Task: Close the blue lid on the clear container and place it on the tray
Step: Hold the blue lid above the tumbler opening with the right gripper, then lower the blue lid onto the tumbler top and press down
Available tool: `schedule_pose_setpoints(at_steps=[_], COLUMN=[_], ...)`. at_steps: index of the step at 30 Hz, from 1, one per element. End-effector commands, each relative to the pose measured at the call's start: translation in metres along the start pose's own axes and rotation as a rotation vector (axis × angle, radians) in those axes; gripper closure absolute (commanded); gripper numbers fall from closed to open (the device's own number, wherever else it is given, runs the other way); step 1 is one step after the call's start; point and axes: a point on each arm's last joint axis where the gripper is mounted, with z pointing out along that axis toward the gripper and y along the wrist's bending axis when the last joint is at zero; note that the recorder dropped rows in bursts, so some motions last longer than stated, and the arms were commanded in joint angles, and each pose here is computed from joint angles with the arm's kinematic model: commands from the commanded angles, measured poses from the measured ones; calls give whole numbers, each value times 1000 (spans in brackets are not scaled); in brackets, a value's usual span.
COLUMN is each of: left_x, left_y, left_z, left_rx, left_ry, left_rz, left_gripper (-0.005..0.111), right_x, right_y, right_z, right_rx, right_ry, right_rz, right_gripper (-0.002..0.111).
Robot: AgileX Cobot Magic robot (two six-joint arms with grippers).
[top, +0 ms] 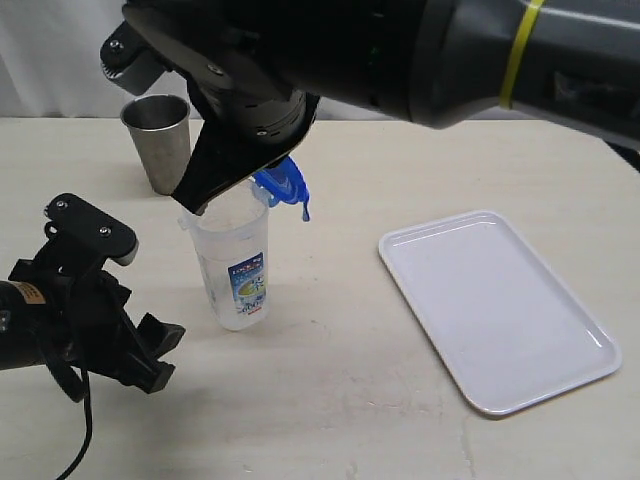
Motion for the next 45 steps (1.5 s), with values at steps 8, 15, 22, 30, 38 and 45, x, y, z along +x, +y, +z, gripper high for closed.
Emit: schedule_pose_setpoints(at_steps=[8, 15, 22, 30, 38, 45], left_x=[0, 0, 0, 0, 0, 0], left_y=[1, 1, 1, 1, 1, 1], left_z=[-1, -1, -1, -1, -1, -1], left_rx=[-8, -8, -8, -8, -8, -8], left_ry=[-12, -12, -12, -12, -12, -12], left_rz=[-11, -11, -13, -15, -17, -17], left_gripper=[40, 40, 40, 40, 40, 40], right_x=[0, 2, 2, -3, -4, -3], right_y=[8, 12, 16, 21, 31, 43], right_z=[-15, -15, -15, -15, -9, 7], right_rx=[-49, -97, -145, -193, -237, -251], right_ry=[-15, 0, 2, -39, -34, 8], right_rz=[4, 22, 39, 56, 64, 51], right_gripper=[104, 104, 104, 104, 104, 104])
